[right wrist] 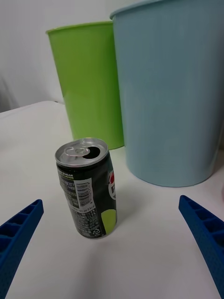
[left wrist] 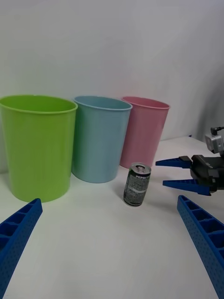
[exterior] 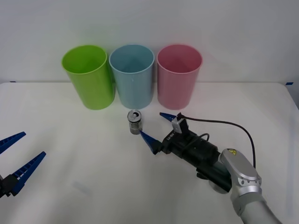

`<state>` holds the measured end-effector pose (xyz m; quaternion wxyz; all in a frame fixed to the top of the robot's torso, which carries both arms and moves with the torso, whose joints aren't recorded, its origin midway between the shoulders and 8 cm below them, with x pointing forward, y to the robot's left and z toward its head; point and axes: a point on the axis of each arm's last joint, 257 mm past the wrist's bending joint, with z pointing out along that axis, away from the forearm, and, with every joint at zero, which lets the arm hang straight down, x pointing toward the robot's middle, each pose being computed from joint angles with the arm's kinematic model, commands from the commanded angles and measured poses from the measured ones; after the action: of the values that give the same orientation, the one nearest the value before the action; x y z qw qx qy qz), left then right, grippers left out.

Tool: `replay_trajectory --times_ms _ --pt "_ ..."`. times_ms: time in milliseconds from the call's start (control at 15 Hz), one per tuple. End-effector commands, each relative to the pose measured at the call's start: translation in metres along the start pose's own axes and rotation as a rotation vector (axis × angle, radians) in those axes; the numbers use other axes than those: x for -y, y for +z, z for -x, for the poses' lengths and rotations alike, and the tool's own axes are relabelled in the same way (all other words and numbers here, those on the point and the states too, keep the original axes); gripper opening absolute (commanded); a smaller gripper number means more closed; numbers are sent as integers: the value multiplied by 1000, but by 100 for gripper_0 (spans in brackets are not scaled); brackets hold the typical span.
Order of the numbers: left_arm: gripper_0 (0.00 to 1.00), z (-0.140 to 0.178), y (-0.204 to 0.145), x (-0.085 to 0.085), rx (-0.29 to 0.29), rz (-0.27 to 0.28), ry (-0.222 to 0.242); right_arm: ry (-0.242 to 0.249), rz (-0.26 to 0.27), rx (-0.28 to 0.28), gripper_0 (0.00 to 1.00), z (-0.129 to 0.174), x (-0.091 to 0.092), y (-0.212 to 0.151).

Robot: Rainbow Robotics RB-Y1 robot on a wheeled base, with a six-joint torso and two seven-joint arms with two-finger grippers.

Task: Grasp the object on the table and drop it into the matching bin: aluminum can to the light blue bin, PET bottle to the pink bin.

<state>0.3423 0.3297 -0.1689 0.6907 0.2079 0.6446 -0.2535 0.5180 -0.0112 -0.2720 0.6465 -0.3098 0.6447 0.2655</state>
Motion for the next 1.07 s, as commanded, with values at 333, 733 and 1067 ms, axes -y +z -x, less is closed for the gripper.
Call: replay_trajectory --times_ms 333,733,1067 --pt "100 0 0 0 0 0 0 -17 9 -49 100 -7 -9 37" --pt "100 0 0 0 0 0 0 -47 -3 -83 100 -7 -15 63" --pt "100 0 0 0 0 0 0 -64 -4 -99 100 -10 -22 69"
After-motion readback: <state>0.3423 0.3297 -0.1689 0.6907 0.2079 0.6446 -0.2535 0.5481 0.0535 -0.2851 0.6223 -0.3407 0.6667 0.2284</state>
